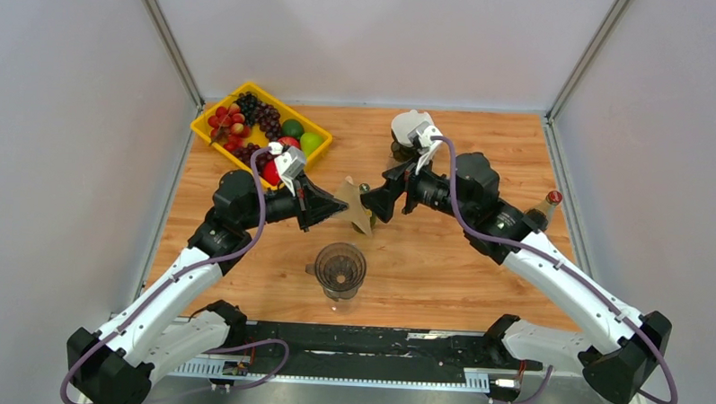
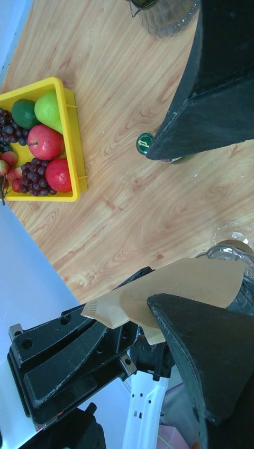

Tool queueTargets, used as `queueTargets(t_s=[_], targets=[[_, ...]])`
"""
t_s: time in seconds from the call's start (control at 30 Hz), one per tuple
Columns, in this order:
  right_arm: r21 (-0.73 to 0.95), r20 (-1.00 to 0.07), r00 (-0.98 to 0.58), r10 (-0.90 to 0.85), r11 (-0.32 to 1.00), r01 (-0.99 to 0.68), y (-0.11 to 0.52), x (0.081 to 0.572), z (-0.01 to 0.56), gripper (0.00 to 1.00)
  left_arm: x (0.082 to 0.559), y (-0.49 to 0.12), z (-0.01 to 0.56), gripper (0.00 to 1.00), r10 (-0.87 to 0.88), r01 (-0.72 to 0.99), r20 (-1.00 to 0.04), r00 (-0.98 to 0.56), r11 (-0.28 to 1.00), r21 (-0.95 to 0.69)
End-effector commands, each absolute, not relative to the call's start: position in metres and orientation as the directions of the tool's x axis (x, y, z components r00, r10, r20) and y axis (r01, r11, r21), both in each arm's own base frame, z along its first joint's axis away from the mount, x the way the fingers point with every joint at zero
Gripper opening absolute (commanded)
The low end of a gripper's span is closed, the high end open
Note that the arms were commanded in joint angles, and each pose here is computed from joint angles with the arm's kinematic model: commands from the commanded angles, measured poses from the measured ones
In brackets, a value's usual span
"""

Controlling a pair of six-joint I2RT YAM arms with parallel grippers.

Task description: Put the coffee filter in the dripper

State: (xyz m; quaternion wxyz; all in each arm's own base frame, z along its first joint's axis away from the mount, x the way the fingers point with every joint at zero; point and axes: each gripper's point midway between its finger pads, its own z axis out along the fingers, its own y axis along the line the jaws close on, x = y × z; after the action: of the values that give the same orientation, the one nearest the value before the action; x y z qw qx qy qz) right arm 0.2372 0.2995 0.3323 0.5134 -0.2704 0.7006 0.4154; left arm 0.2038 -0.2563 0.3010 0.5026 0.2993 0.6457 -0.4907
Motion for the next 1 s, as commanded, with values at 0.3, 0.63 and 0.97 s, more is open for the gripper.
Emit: queueTargets(t_s=[0.3,0.63,0.97], targets=[[0.255,-0.963,-0.266,0.036,0.423,-0.869,0.328,0.223,0.350,1.00,0.206,-0.261,0.324,0.00,-0.137,0.903,-0.955,-0.265,0.311,-0.295],[0.203,-0.977,-0.210,0.046,0.521,-0.829,0.318,0.232,0.354,1.00,0.207,-0.260,0.324,0.00,-0.135,0.901,-0.955,-0.263,0.318,-0.293],[0.162,-0.987,-0.117,0.112,0.685,-0.711,0.260,0.232,0.363,1.00,0.208,-0.256,0.319,0.00,-0.129,0.891,-0.957,-0.259,0.351,-0.289]])
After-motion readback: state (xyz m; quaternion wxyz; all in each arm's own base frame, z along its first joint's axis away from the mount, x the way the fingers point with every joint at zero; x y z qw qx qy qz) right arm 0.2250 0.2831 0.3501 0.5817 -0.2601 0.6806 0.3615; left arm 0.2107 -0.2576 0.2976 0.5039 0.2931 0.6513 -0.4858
